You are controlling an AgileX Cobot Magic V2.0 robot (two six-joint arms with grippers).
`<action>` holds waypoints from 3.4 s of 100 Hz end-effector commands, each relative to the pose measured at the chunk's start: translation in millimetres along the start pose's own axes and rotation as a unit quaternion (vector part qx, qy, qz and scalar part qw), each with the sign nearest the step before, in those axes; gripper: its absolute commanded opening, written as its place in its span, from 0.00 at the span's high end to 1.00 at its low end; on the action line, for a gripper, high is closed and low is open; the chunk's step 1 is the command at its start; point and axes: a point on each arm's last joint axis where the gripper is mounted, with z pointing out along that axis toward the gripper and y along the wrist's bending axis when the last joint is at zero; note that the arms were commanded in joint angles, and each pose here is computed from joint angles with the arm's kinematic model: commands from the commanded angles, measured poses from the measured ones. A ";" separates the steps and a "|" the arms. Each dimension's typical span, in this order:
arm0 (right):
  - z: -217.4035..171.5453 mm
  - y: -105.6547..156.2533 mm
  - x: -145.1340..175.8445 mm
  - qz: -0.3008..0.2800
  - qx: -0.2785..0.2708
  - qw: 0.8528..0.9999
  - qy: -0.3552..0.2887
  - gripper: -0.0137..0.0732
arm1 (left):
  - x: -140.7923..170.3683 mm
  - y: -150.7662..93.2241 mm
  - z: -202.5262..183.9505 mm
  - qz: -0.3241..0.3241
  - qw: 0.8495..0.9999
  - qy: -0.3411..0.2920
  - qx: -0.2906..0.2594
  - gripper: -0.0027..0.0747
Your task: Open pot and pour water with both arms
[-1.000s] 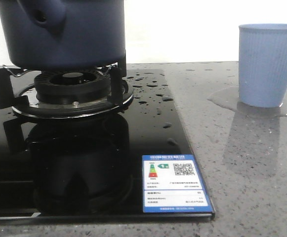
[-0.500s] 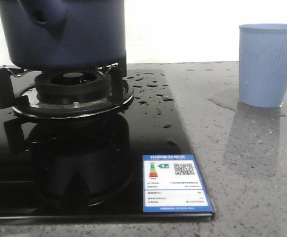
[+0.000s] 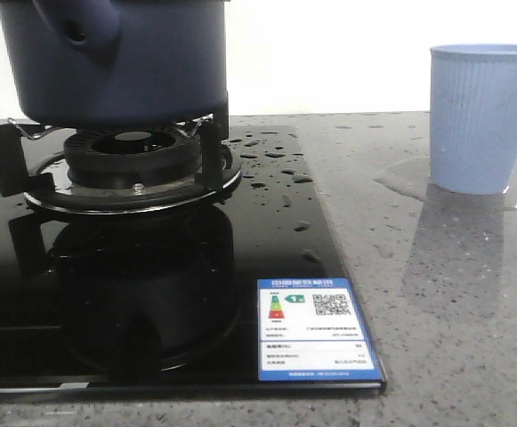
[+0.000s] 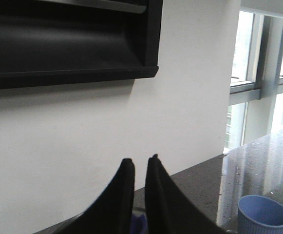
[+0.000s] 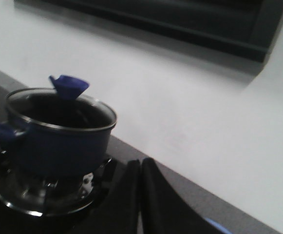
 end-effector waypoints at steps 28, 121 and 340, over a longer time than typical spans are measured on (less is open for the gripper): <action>-40.0 25.4 17.2 -0.012 0.008 0.999 -0.037 0.91 | 70.2 -32.5 -119.1 -0.002 0.993 -0.054 -0.103 0.99; -41.4 25.9 16.9 -0.014 0.010 0.999 -0.040 0.91 | 94.6 -41.6 -138.1 -0.032 0.992 -0.076 -0.094 0.99; -48.9 15.0 65.0 0.040 0.141 0.989 0.002 0.91 | 221.5 -14.4 -162.8 0.016 0.935 0.183 -0.303 0.99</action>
